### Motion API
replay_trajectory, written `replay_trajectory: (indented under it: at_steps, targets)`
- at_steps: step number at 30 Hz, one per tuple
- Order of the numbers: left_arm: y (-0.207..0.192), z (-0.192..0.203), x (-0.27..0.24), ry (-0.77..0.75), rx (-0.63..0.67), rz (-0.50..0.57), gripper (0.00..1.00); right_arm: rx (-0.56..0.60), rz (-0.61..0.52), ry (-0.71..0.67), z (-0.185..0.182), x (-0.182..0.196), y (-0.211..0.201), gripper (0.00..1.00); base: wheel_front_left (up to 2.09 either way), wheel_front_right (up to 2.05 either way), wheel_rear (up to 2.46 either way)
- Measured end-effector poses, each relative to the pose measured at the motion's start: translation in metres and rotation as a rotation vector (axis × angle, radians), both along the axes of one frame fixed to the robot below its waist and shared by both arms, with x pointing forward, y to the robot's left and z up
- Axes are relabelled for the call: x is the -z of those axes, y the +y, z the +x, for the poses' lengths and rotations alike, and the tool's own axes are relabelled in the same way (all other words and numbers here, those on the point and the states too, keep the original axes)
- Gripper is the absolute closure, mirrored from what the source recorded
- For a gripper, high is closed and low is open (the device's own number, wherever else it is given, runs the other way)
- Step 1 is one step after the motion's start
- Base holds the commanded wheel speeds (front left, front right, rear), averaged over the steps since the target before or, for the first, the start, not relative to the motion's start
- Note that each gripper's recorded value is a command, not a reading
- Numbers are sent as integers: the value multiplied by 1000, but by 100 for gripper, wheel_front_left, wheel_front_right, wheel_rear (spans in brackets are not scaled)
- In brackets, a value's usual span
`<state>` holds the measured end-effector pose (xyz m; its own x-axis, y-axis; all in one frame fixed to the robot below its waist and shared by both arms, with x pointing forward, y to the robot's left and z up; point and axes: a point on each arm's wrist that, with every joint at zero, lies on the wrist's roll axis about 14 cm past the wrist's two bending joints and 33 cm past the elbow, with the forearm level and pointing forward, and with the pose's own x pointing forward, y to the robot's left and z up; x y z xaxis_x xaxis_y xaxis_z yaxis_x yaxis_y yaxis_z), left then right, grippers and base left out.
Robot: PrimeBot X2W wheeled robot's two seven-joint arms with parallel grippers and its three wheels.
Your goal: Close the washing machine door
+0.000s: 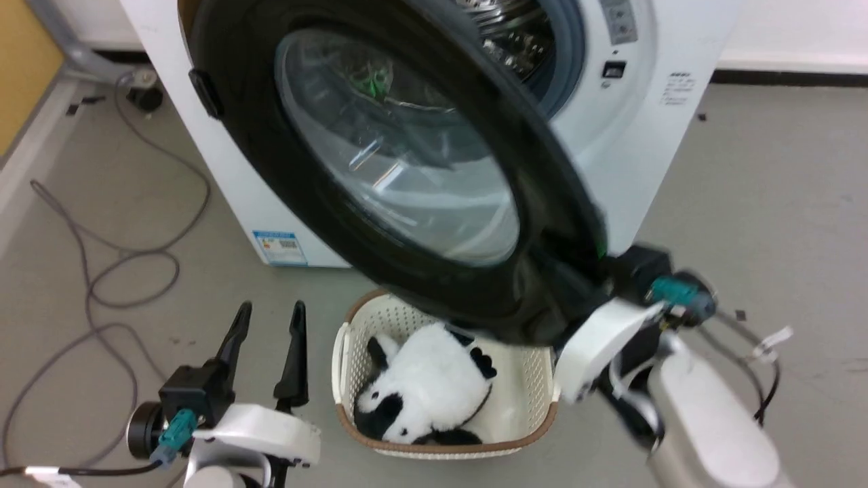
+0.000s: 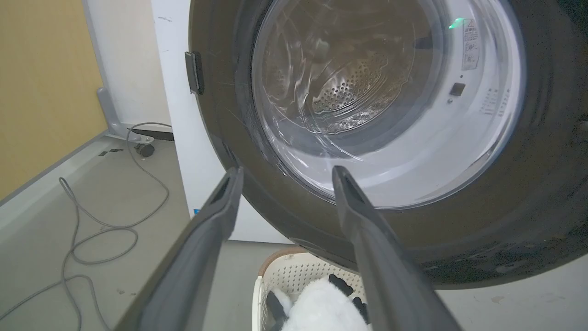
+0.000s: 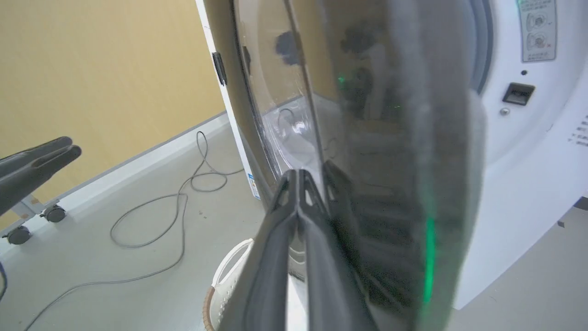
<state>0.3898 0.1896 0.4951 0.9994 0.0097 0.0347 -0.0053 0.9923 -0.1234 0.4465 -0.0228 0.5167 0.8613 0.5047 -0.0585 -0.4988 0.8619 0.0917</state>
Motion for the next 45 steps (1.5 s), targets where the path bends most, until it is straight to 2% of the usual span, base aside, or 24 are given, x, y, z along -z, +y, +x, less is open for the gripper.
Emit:
replay_trajectory:
  at_steps: [14, 21, 34, 45]
  targets:
    - [1, 27, 10, 12, -7, -3, 0, 173, 66, -67, 107, -24, -41, 100, 0, 0, 0]
    - [-1, 35, 21, 35, 1, -6, 0, 242, 72, -81, 146, -26, -59, 100, 0, 0, 0]
    - [2, 44, 25, 38, -6, -1, 0, 326, 61, -112, 182, -35, -89, 100, 0, 0, 0]
    - [-1, 43, 16, 17, 3, -8, 0, 356, 63, -119, 174, -41, -100, 100, 0, 0, 0]
